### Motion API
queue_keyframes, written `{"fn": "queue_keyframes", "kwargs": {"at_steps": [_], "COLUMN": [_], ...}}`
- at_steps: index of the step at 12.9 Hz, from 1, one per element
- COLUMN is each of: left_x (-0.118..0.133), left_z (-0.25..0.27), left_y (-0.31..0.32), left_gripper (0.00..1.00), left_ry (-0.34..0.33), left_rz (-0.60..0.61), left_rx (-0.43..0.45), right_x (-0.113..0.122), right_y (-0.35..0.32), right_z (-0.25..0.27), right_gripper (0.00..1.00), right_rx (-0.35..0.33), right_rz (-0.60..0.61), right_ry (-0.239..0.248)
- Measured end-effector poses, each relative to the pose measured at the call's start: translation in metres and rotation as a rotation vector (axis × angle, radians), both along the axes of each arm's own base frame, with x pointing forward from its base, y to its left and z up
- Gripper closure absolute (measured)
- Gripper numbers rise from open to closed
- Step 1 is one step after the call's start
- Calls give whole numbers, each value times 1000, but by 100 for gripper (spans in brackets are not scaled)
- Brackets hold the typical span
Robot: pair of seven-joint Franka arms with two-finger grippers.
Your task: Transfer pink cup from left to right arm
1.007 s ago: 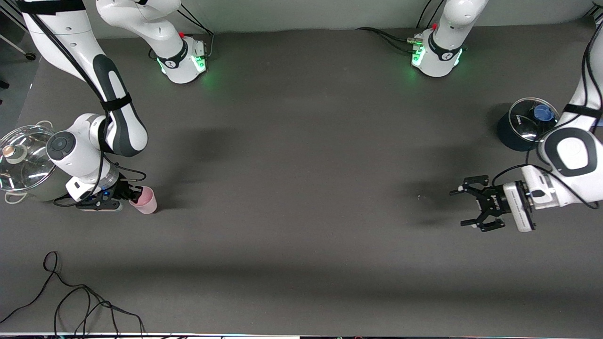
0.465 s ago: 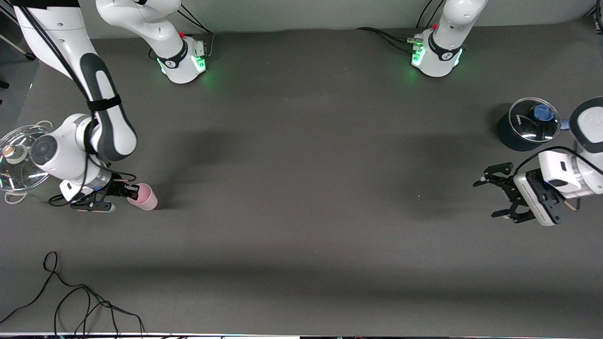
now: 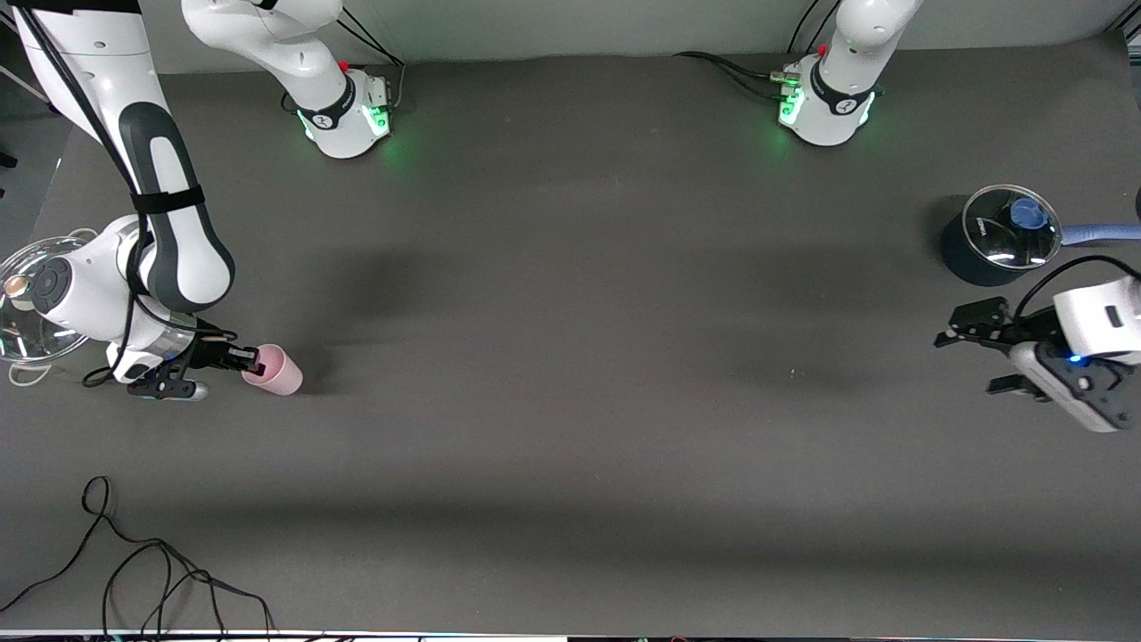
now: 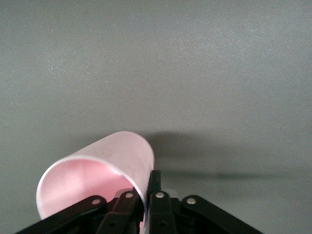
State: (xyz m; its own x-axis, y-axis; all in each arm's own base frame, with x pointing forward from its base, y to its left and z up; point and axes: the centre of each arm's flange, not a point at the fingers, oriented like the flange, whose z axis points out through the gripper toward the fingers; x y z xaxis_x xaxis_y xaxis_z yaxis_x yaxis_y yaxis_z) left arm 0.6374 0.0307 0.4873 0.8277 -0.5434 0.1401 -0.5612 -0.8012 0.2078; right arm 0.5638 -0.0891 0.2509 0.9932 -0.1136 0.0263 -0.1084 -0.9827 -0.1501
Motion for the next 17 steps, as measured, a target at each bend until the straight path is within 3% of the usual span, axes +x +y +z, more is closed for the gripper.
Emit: {"fn": "queue_keyframes", "kwargs": {"at_steps": [3,6,8,11,13,17], "left_x": [-20,-37,-44,-46,-51,-66], "left_z": [31,65,79,96,115,135], "left_y": [-14,-21,-18,-8,-7,-33], "left_gripper": [0,0,0,0,0,0], "left_ry": [80,178,226,211,172,123], "left_rz": [110,330,406,456,479,480], "left_rx": [101,166,195,204,221,289], "right_x": [1,1,3,-5,-16,-33], "right_y": [0,-5,-13,-25,-34,-35], "right_z": [1,12,41,101,137,229], "right_gripper": [53,22,7,0,0,0], "right_rx": [3,19,39,102,88,45], "right_rz": [-1,-8,-17,-13,18,32], "right_ry": [0,2,-28,-55,-56,60]}}
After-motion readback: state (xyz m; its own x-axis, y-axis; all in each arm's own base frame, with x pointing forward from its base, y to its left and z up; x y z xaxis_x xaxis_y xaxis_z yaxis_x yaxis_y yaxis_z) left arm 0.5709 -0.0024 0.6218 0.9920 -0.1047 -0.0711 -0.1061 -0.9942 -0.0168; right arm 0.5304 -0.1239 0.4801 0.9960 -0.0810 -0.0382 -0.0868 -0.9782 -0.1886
